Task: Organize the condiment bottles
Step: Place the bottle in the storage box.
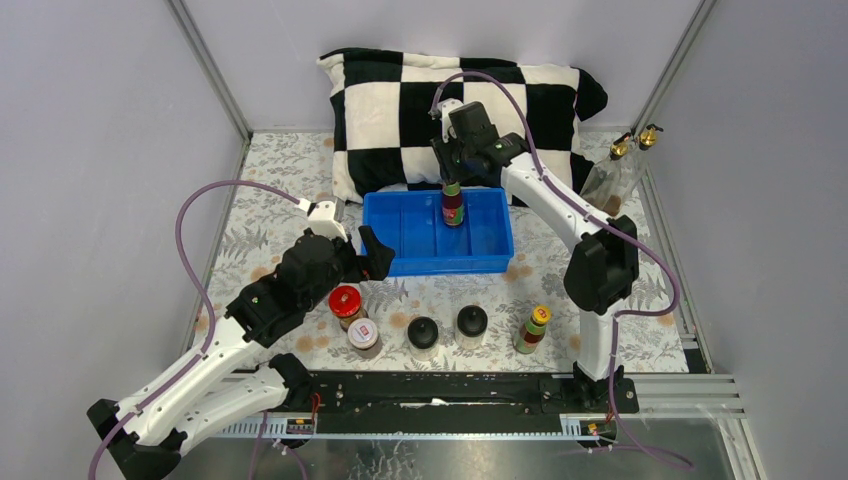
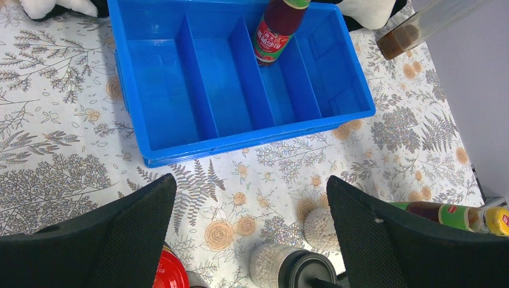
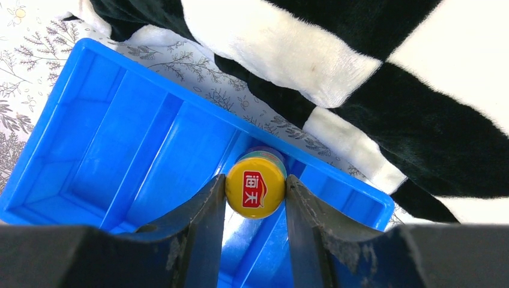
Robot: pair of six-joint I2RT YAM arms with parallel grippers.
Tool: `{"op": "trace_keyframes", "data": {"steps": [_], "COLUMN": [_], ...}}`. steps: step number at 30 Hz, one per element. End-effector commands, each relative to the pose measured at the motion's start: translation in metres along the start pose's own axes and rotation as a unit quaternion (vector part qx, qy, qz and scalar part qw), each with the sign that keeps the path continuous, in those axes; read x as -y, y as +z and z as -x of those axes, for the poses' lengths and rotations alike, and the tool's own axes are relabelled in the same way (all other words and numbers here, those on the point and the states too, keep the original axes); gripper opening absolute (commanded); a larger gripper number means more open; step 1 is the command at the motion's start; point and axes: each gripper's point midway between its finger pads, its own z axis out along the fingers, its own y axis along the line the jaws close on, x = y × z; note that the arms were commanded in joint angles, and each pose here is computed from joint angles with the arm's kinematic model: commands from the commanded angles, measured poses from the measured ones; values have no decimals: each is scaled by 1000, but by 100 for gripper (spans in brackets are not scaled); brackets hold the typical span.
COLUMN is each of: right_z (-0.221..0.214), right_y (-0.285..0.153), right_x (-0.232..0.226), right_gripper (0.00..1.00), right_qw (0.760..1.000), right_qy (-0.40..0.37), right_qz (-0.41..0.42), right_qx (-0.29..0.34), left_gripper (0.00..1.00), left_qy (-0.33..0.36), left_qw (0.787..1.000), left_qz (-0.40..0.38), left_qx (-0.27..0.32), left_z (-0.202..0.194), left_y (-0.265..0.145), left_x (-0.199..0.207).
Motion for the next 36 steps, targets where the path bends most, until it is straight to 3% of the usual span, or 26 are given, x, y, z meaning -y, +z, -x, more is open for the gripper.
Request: {"op": "trace_keyframes", "data": {"steps": [1,5,11,19,25,32,36], "right_z": [11,10,13,25,23,-41,-94], "right_y": [-18,-19,-22,-42,-84,-136,-164], "right_x": [-7,-5,-4,6,21,29,37], "right_gripper": [49,63,71,74,74,75,75], "right_qw": [1000,1000,1000,998,993,988,985], "right_qy": [1,2,5,18,60,113,124], "right_qz": [11,5,2,-26,-71,-95,-118], "right_qx": [22,24,30,50,65,53,16], "left_gripper": [99,99,99,99,99,99,99], "left_qy": [-2,-2,-2,-2,-3,-3,-4], "left_qw": [1000,1000,1000,1000,1000,1000,1000], "left_qz": [6,4,5,6,7,9,8], "left_qx": [0,0,0,1,3,0,-5], "left_z": [-2,-1,-2,0,1,0,-2], "left_y": [-1,-1,-1,-2,-3,-2,-1], "left_x": [-5,-4,-4,-4,-5,-5,-4]}}
